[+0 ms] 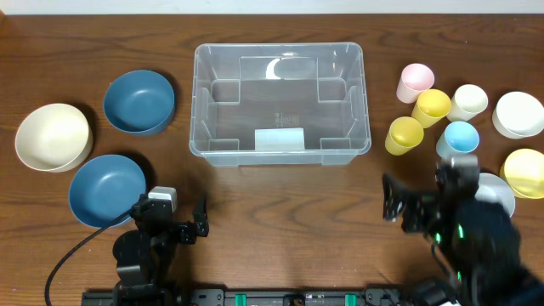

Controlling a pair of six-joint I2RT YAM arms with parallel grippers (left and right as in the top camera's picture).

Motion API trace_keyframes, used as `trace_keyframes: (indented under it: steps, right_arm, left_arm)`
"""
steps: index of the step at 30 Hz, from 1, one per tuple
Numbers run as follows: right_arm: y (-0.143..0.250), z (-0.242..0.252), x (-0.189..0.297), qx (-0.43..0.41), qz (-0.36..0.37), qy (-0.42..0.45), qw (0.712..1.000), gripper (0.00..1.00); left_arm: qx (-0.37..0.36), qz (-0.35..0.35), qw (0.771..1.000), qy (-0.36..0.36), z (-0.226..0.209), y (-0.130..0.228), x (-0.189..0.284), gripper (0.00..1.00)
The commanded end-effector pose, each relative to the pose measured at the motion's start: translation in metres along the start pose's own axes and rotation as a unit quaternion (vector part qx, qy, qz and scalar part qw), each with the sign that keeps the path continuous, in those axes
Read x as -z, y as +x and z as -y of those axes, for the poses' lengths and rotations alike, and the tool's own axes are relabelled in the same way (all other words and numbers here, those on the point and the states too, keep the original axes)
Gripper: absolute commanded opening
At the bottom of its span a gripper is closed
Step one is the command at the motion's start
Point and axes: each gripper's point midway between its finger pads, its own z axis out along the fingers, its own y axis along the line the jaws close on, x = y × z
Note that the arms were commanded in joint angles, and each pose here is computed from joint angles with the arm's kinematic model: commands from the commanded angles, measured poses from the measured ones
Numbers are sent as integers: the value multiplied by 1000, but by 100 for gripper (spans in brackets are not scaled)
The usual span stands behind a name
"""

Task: Pack container
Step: 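Move the right gripper to the light-blue bowl at the right edge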

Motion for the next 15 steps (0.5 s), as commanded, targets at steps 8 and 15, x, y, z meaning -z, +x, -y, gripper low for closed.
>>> trace_keyframes:
  steps: [8, 15]
  right_arm:
    - [-65, 6, -20, 45, -135, 52, 989, 99]
    - [-63, -16, -24, 31, -160, -24, 986, 99]
  left_arm:
    - [-5, -11, 1000, -6, -3, 9, -3, 98]
    - [-5, -11, 1000, -6, -3, 9, -3, 98]
